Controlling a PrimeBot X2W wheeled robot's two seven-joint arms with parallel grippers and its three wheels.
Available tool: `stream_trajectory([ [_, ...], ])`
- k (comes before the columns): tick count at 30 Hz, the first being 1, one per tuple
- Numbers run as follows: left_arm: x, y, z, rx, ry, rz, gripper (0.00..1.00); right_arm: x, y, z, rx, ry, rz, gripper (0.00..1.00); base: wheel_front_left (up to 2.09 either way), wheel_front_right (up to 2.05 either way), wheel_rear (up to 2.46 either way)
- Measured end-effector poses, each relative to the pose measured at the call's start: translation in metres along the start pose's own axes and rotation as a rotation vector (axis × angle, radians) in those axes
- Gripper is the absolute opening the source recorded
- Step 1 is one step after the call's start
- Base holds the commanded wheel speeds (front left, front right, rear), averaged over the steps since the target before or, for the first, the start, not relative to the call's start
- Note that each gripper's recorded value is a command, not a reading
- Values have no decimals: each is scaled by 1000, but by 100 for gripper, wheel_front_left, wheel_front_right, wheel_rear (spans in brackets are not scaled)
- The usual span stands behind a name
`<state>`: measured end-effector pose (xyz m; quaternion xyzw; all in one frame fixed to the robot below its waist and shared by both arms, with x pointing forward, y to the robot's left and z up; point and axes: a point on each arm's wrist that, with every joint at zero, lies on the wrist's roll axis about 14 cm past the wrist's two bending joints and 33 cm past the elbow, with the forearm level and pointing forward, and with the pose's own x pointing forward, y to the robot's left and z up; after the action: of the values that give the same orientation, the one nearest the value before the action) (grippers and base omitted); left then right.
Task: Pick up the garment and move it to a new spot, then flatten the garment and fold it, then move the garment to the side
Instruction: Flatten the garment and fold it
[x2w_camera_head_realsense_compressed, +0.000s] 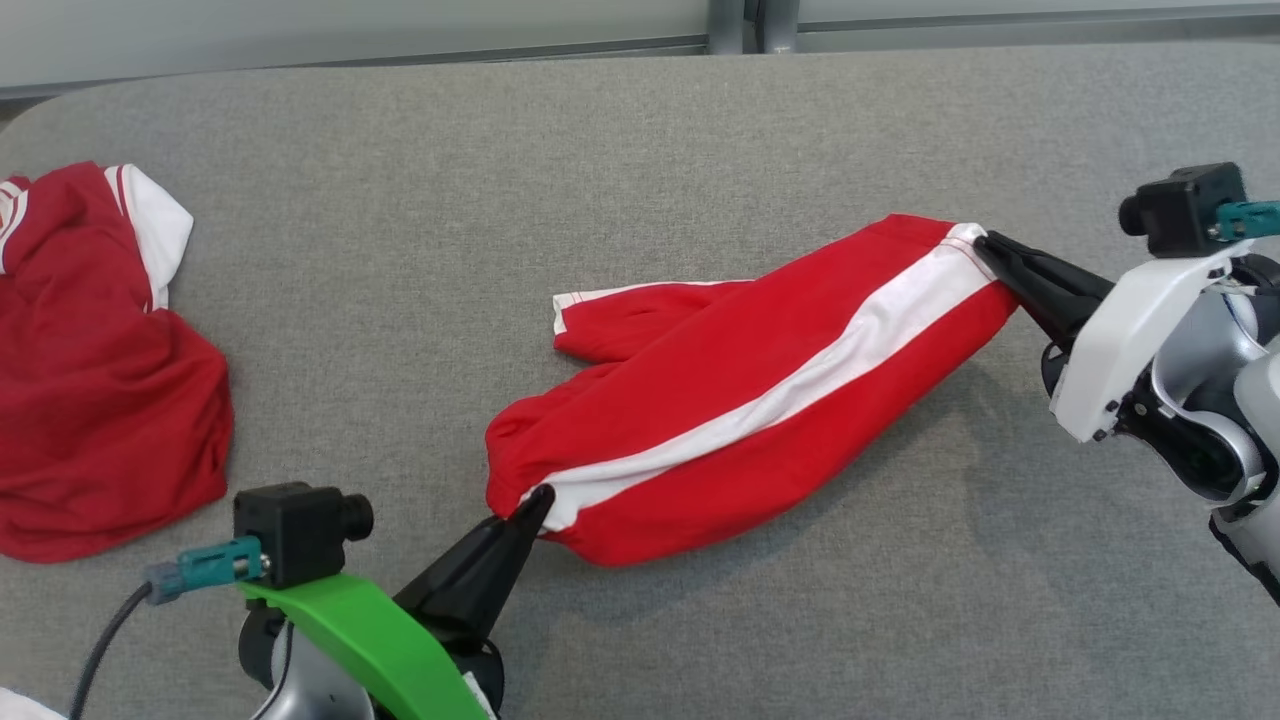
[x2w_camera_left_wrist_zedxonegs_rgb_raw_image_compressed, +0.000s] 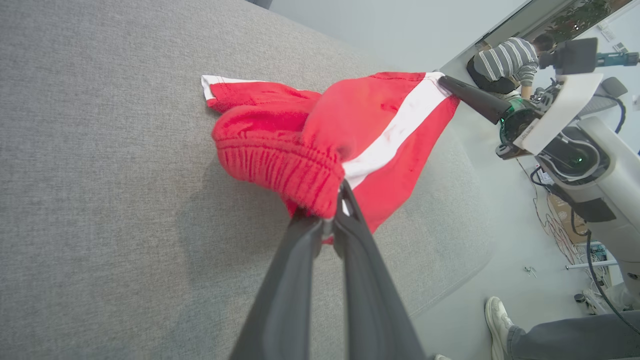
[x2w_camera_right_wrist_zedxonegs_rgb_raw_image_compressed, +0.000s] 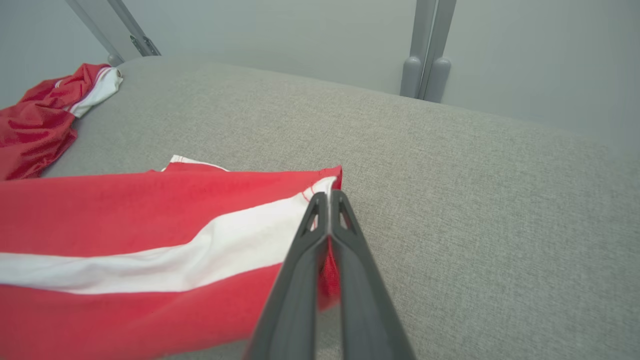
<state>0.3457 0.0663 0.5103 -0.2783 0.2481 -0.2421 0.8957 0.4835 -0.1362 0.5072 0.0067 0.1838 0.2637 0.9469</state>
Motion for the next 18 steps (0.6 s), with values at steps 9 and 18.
stream_trajectory([
  [9, -30, -24, 46, 67, -71, -78, 0, -73, 0, 55, 219, -269, 3, 0, 0, 0, 0],
  [18, -46, -53, 84, 160, -100, -162, 0, -156, 11, 104, 309, -489, 44, 0, 0, 0, 0],
])
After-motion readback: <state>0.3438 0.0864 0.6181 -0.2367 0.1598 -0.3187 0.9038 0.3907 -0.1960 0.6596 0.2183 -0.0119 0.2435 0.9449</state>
